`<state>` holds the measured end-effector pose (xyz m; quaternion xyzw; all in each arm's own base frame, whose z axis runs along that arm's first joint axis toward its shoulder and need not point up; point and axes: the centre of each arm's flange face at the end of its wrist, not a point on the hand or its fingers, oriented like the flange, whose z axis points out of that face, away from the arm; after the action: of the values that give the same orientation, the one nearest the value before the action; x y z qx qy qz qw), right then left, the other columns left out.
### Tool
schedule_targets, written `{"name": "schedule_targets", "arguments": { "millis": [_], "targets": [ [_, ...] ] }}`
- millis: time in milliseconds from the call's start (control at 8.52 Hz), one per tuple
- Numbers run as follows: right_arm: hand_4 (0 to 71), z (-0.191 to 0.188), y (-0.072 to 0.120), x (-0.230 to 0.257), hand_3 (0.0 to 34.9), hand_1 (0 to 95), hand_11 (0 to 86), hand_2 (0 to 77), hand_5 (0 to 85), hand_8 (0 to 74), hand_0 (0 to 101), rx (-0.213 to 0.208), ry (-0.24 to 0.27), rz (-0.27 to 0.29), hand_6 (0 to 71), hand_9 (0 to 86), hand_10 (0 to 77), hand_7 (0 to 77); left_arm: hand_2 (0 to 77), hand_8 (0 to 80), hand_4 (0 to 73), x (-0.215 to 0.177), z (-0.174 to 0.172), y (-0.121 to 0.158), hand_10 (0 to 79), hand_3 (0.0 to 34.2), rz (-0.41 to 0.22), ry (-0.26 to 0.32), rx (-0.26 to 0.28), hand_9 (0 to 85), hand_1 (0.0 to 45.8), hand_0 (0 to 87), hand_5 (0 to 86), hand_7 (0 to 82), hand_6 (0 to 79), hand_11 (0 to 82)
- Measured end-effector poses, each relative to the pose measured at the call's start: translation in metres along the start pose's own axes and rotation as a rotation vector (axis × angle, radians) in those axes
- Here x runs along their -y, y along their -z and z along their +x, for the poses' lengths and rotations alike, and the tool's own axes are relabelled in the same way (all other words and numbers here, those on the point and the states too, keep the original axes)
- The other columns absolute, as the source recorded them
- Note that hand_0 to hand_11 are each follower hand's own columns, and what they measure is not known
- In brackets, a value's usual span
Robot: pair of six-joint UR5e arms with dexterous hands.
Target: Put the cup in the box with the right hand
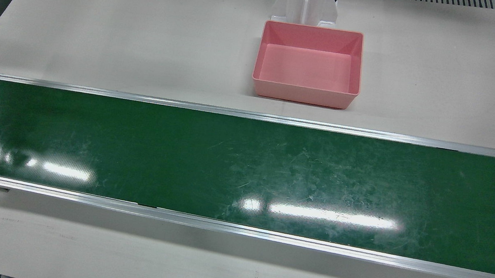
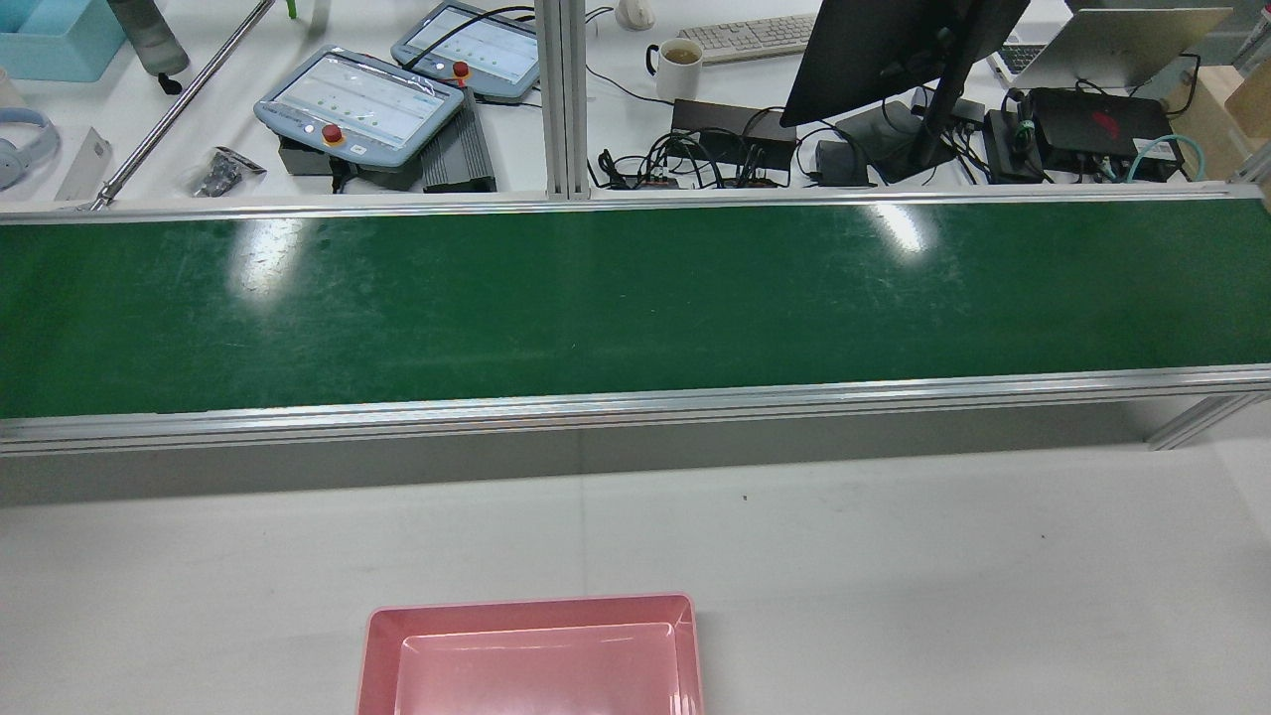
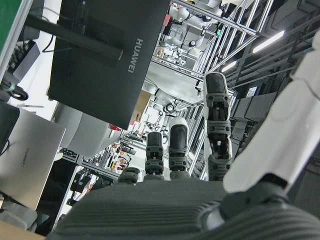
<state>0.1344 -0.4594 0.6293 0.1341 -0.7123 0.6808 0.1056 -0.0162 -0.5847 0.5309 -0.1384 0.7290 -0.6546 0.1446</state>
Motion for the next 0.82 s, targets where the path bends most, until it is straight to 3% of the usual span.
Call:
{"name": "schedule_targets", "arguments": {
  "millis": [117,235,352,469,704,821],
  "targets": [
    [51.8,0.023,-0.011,-0.028,0.0,1.1,3.3,0.5,1.1,9.8,47,0.005,-0.023,-0.034,13.1,24.0,2.7,64.4,0.5,0.0,0.0,0.0,0.0,0.0,0.0,0.0,0.0,0.0,0.0,0.5,0.5,0.0,0.0,0.0,0.0,0.0],
    [51.8,0.046,-0.018,-0.06,0.0,1.1,2.2,0.5,1.1,9.8,47,0.02,-0.046,-0.063,12.0,20.7,1.6,56.7,0.5,0.0,0.0,-0.001,0.0,0.0,0.0,0.0,0.0,0.0,0.0,0.5,0.5,0.0,0.0,0.0,0.0,0.0],
    [51.8,0.071,-0.024,-0.085,0.0,1.1,2.2,0.5,1.1,9.8,47,0.033,-0.065,-0.078,12.0,20.7,1.6,56.7,0.5,0.0,0.0,-0.001,0.0,0.0,0.0,0.0,0.0,0.0,0.0,0.5,0.5,0.0,0.0,0.0,0.0,0.0],
    [51.8,0.097,-0.03,-0.108,0.0,1.1,3.8,0.5,1.1,8.2,47,0.041,-0.084,-0.092,13.1,20.2,2.7,64.9,0.5,0.0,0.0,-0.001,0.0,0.0,0.0,0.0,0.0,0.0,0.0,0.0,0.5,0.0,0.0,0.0,0.0,0.0],
    [51.8,0.149,-0.047,-0.163,0.0,1.1,1.6,0.5,1.1,8.7,47,0.051,-0.109,-0.085,13.1,21.3,1.6,61.6,0.5,0.0,0.0,-0.001,0.0,0.0,0.0,0.0,-0.001,0.0,0.0,0.0,0.5,0.0,0.0,0.0,0.0,0.0],
    [51.8,0.17,-0.054,-0.191,0.0,1.1,1.6,0.5,1.1,6.0,47,0.045,-0.112,-0.072,13.1,19.1,1.1,63.8,0.5,0.0,0.0,-0.001,0.0,0.0,0.0,0.0,-0.001,0.0,0.0,0.0,0.5,0.0,0.0,0.0,0.0,0.0]
  ]
}}
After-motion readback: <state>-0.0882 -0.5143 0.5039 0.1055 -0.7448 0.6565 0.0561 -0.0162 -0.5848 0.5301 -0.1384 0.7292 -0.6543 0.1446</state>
